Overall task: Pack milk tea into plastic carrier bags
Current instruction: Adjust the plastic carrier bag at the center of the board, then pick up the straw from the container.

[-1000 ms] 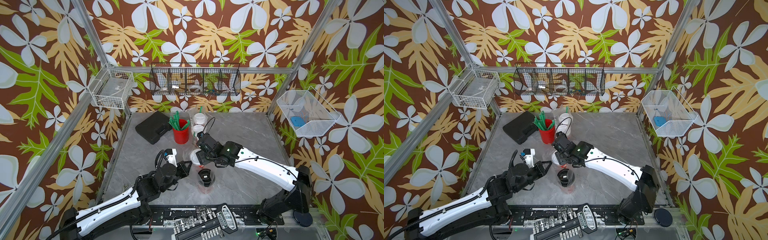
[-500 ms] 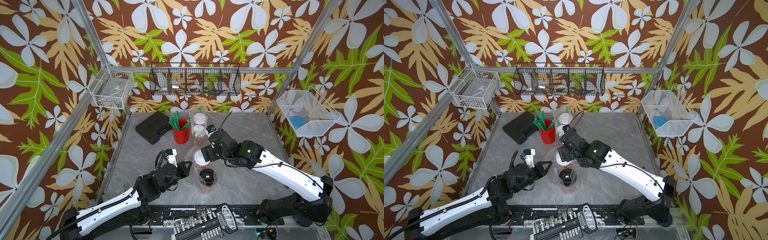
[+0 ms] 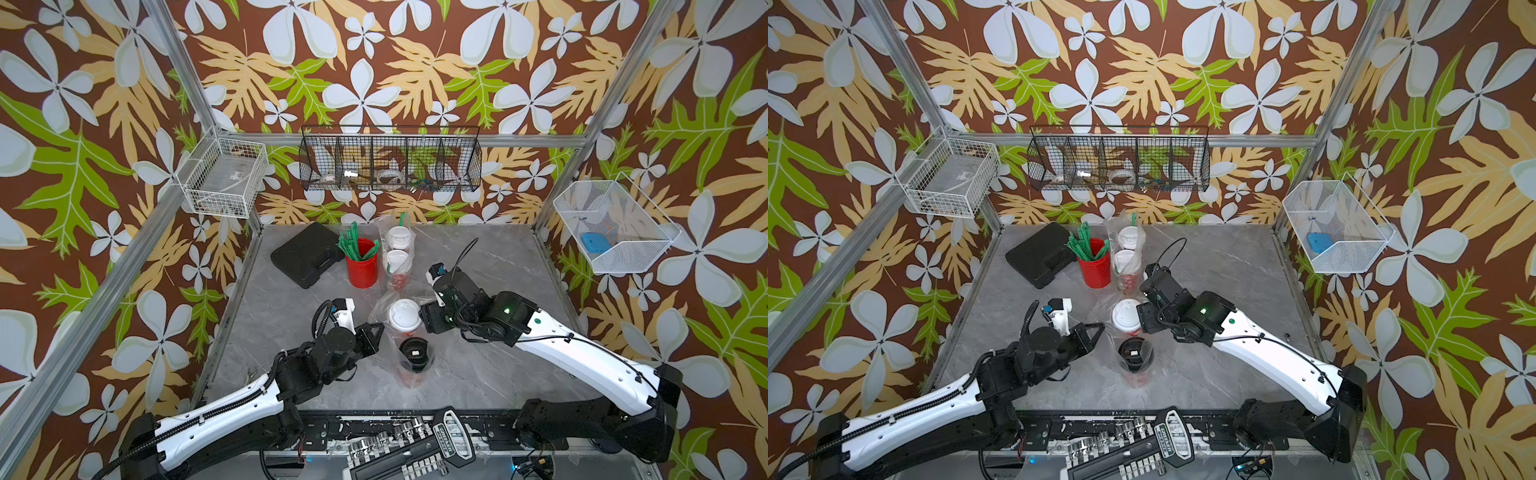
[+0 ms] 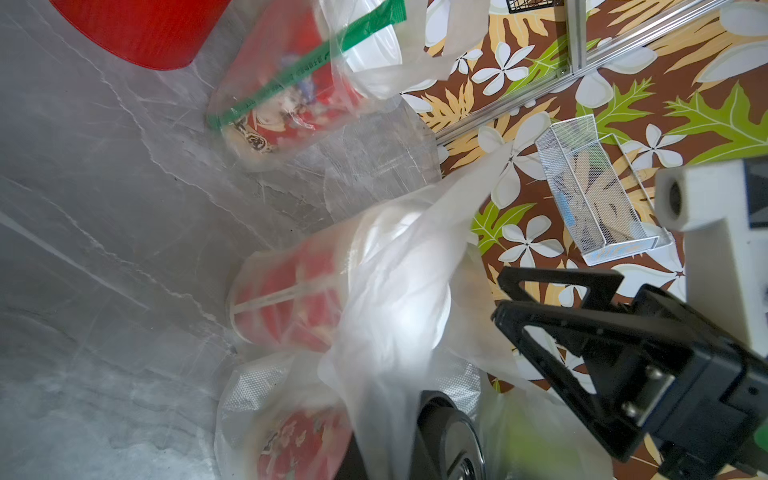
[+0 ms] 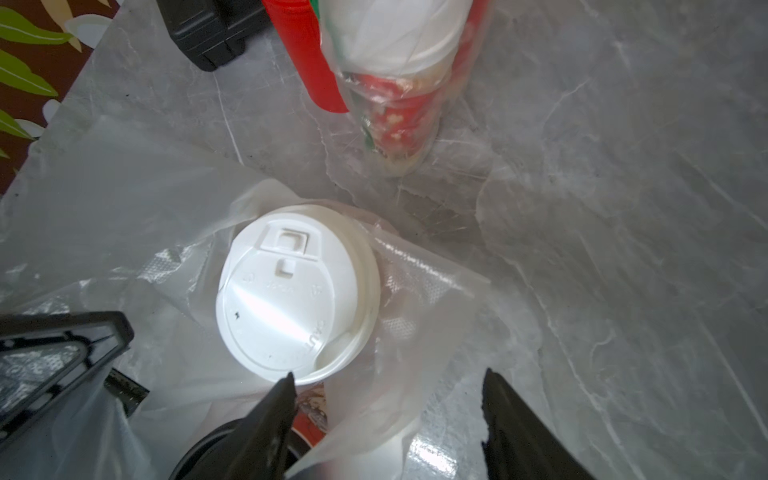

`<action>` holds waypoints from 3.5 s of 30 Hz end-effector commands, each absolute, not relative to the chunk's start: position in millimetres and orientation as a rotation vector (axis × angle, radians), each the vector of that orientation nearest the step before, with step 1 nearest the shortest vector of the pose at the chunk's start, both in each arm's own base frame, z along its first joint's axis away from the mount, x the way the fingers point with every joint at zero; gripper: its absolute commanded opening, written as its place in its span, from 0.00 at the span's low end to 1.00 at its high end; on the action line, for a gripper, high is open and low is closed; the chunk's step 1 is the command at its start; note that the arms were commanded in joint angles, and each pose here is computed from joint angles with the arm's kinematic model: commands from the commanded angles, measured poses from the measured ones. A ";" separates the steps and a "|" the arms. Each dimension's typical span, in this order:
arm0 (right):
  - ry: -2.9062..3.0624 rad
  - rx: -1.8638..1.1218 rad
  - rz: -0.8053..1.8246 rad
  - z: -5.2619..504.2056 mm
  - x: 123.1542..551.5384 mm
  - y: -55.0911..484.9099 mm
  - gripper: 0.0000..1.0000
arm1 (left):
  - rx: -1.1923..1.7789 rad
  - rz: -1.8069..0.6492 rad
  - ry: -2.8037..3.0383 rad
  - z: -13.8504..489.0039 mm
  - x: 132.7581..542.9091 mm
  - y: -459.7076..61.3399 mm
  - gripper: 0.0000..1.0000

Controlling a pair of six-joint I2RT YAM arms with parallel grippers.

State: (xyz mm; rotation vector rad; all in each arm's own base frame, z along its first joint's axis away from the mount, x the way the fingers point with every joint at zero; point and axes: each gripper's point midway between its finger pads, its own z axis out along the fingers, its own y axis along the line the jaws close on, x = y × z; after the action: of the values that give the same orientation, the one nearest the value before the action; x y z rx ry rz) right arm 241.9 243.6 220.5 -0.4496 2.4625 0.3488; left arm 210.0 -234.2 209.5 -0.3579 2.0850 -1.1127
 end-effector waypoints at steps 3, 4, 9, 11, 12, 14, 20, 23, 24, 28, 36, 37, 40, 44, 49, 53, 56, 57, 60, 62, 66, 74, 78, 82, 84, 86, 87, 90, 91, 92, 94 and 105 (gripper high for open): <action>2.521 -0.424 0.473 204.8 229.8 253.8 0.50 | -0.355 -1.114 2.059 216.5 212.9 -234.4 0.00; 2.527 -0.416 0.473 202.5 229.3 253.1 0.43 | -0.356 -1.114 2.057 216.8 213.1 -234.1 0.00; 2.521 -0.391 0.460 204.5 230.4 249.3 0.09 | -0.355 -1.116 2.054 217.9 212.8 -233.7 0.00; 2.501 -0.372 0.452 211.4 232.0 245.7 0.00 | -0.354 -1.113 2.052 218.4 213.2 -233.4 0.00; 2.489 -0.365 0.450 215.4 232.4 243.8 0.00 | -0.350 -1.113 2.052 218.9 213.0 -233.7 0.00; 2.463 -0.342 0.446 223.7 233.2 238.6 0.00 | -0.353 -1.108 2.051 218.7 213.5 -232.8 0.00; 2.425 -0.280 0.443 236.0 229.2 223.4 0.00 | -0.347 -1.097 2.050 219.6 215.3 -232.2 0.00; 2.395 -0.263 0.449 244.2 230.3 220.3 0.00 | -0.342 -1.085 2.056 219.3 215.7 -231.4 0.00; 2.376 -0.266 0.451 249.9 232.7 221.5 0.00 | -0.343 -1.083 2.058 218.5 215.8 -231.1 0.00; 2.268 -0.302 0.450 288.1 252.2 235.5 0.03 | -0.347 -1.082 2.073 211.6 214.3 -230.7 0.00; 2.140 -0.522 0.441 331.3 306.6 311.9 0.40 | -0.371 -1.087 2.098 198.5 210.7 -228.0 0.00; 2.137 -0.543 0.430 332.8 315.0 321.4 0.41 | -0.377 -1.085 2.101 196.0 210.1 -226.9 0.00; 2.182 -0.606 0.380 318.3 341.5 344.6 0.42 | -0.388 -1.080 2.114 190.9 208.5 -224.6 0.00; 2.210 -0.684 0.384 301.6 367.1 374.2 0.45 | -0.388 -1.073 2.142 183.9 205.5 -223.9 0.00; 2.176 -0.751 0.444 286.7 389.0 413.4 0.49 | -0.383 -1.073 2.153 180.4 204.3 -224.3 0.00; 2.171 -0.766 0.471 271.8 404.2 435.9 0.52 | -0.381 -1.083 2.159 178.5 202.5 -225.2 0.00; 2.171 -0.756 0.464 262.0 414.6 444.7 0.53 | -0.387 -1.092 2.157 177.2 201.5 -224.1 0.00; 2.172 -0.747 0.447 258.8 418.4 444.8 0.54 | -0.388 -1.096 2.153 178.0 201.3 -223.8 0.00; 2.168 -0.732 0.395 250.7 426.2 442.5 0.72 | -0.392 -1.101 2.142 180.0 201.4 -222.5 0.00; 2.160 -0.729 0.385 246.8 429.2 443.3 0.77 | -0.392 -1.102 2.135 181.7 201.7 -222.1 0.00; 2.146 -0.715 0.373 240.4 437.6 447.2 0.71 | -0.388 -1.104 2.132 183.9 202.1 -222.8 0.00; 2.131 -0.649 0.383 232.2 460.1 450.6 0.52 | -0.384 -1.110 2.130 185.8 202.6 -224.4 0.00; 2.124 -0.619 0.379 231.9 465.4 449.9 0.45 | -0.380 -1.114 2.123 188.2 203.2 -225.1 0.00; 2.120 -0.615 0.390 229.6 466.8 452.4 0.38 | -0.374 -1.114 2.124 189.1 203.3 -226.1 0.00; 2.122 -0.611 0.394 227.1 467.6 453.7 0.37 | -0.375 -1.116 2.122 189.9 203.4 -226.2 0.00; 2.124 -0.611 0.395 224.6 469.0 454.0 0.36 | -0.374 -1.115 2.123 189.6 203.4 -226.3 0.00; 2.126 -0.609 0.396 223.5 469.1 454.4 0.34 | -0.373 -1.114 2.124 189.4 203.4 -226.3 0.00; 2.130 -0.603 0.389 223.2 469.1 453.3 0.26 | -0.371 -1.114 2.123 189.7 203.3 -226.4 0.00; 2.128 -0.600 0.384 224.6 469.2 452.4 0.24 | -0.371 -1.114 2.122 190.2 203.5 -226.5 0.00; 2.128 -0.598 0.379 225.6 469.7 450.8 0.23 | -0.369 -1.114 2.123 190.0 203.5 -226.6 0.00; 2.124 -0.592 0.364 229.8 469.6 447.6 0.20 | -0.367 -1.112 2.124 190.1 203.7 -227.2 0.00; 2.076 -0.570 0.322 265.5 465.4 431.3 0.00 | -0.359 -1.123 2.120 191.8 204.4 -230.2 0.00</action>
State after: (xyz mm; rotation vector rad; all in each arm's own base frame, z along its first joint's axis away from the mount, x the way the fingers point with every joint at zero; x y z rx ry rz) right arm 466.1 436.7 252.9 -0.5812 2.0982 0.3452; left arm 202.5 -227.1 181.4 -0.3671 2.1515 -1.0945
